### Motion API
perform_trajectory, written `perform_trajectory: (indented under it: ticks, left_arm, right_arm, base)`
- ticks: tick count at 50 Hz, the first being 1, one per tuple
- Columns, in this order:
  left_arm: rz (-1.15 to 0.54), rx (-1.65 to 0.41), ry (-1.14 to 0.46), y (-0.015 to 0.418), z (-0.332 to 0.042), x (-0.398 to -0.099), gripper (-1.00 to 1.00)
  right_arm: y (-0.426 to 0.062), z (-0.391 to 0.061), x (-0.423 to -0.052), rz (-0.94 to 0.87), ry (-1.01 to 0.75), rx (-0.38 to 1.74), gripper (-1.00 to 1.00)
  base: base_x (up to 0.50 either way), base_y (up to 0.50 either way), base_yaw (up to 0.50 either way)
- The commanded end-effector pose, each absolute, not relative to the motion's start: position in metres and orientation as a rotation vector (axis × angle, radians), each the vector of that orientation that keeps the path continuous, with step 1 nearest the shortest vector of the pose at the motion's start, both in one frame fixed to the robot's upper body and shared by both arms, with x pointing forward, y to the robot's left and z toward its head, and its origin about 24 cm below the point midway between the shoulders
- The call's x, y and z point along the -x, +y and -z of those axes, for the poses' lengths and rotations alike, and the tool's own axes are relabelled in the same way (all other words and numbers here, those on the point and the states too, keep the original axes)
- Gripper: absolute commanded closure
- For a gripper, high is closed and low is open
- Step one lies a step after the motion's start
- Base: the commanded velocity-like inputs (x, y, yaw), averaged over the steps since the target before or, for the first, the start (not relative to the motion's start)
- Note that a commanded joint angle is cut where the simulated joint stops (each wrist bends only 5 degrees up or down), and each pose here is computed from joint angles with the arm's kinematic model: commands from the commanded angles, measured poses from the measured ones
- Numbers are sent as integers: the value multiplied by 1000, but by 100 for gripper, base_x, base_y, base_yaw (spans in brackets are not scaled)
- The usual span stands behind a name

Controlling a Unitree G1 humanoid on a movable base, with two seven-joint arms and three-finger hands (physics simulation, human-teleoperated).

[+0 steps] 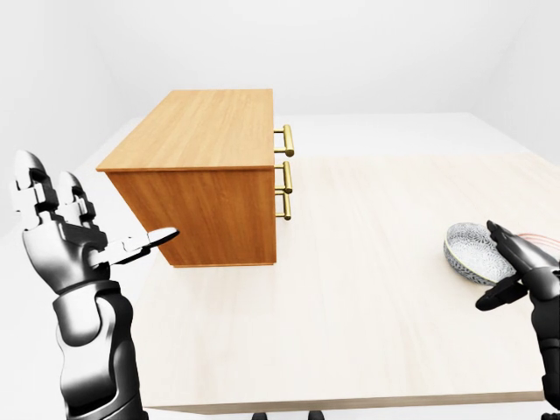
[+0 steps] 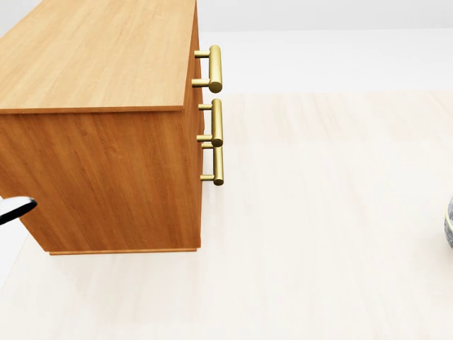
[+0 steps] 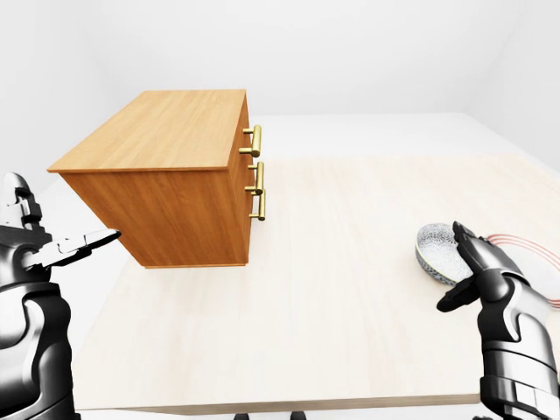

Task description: Put the bowl on top of the cabinet.

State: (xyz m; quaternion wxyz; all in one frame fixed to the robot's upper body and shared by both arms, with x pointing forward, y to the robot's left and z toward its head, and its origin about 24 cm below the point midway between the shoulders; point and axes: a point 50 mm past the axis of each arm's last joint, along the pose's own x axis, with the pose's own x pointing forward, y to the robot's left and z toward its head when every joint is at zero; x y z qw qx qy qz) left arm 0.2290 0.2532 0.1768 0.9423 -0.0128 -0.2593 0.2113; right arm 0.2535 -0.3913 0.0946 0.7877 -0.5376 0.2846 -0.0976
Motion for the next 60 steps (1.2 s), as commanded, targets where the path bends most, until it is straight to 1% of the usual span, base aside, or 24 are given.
perform_trajectory:
  ticks: [1,18,29,38,60]
  left_arm:
    - [-418,29,-509,248,-172,-231,-100]
    - [-420,28,-505,248,-171,-232,-100]
    - [-420,28,-512,247,-173,-231,-100]
    - [-421,30,-499,248,-170,-232,-100]
    - [-420,28,-503,248,-171,-231,-100]
  right_arm:
    - [-397,-84,-256,212,661,1125,-100]
    - [-395,-73,-262,201,689,1122,-100]
    - [-395,-56,-268,173,724,1121,-100]
    - [-392,-56,-274,160,733,1119,-100]
    - [-389,-25,-261,133,772,1079,-100]
  base:
    - [0,0,0]
    - [0,0,0]
    - [0,0,0]
    - [0,0,0]
    - [0,0,0]
